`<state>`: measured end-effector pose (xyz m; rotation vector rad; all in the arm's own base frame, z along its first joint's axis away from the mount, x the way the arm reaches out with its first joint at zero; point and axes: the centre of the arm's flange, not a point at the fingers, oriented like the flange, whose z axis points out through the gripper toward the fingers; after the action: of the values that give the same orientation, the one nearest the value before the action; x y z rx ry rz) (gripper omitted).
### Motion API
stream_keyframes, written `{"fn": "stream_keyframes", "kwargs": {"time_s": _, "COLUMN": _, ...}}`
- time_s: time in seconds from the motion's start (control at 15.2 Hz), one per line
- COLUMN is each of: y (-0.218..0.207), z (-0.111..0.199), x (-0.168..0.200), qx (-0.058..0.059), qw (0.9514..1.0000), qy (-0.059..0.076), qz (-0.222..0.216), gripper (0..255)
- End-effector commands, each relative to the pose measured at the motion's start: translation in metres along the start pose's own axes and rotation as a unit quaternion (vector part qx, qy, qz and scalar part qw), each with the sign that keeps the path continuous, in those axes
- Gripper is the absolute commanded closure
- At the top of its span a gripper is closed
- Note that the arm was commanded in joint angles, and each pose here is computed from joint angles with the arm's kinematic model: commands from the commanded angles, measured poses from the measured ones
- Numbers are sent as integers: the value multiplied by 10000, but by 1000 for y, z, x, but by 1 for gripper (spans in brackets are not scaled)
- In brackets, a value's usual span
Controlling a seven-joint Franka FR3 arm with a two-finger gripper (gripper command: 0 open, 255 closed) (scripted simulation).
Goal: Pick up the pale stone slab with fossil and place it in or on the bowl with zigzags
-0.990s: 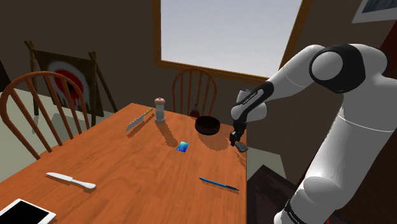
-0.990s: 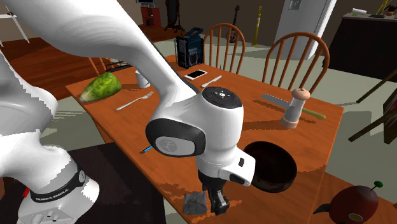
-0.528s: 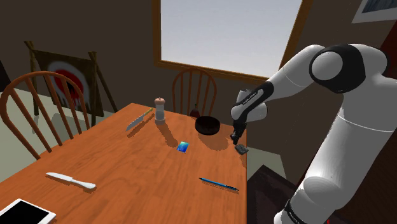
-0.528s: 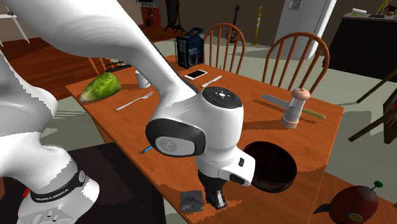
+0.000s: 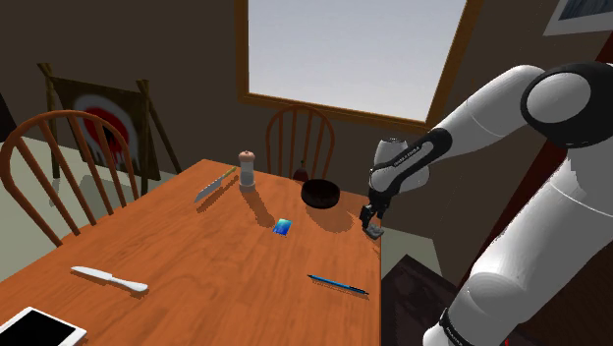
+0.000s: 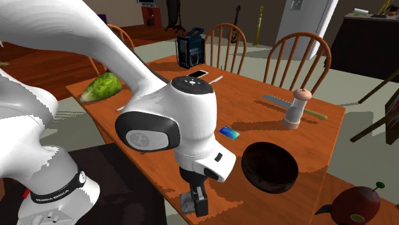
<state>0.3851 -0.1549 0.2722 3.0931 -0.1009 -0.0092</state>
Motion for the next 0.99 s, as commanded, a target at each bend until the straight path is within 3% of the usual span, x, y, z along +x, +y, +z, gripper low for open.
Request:
{"fn": "stream_keyframes", "kwargs": {"time_s": 0.0, "y": -1, "z": 2, "x": -6, "qx": -33, "qw": 9999, "qy": 16, "qz": 112, "gripper": 0}}
{"fn": "stream_keyframes", "kwargs": {"time_s": 0.4, "y": -1, "z": 37, "x": -5, "qx": -33, "qw": 9999, "qy": 16, "qz": 112, "gripper": 0}}
{"fn": "stream_keyframes", "kwargs": {"time_s": 0.92, "y": -1, "z": 37, "x": -5, "qx": -33, "qw": 9999, "qy": 16, "qz": 112, "gripper": 0}}
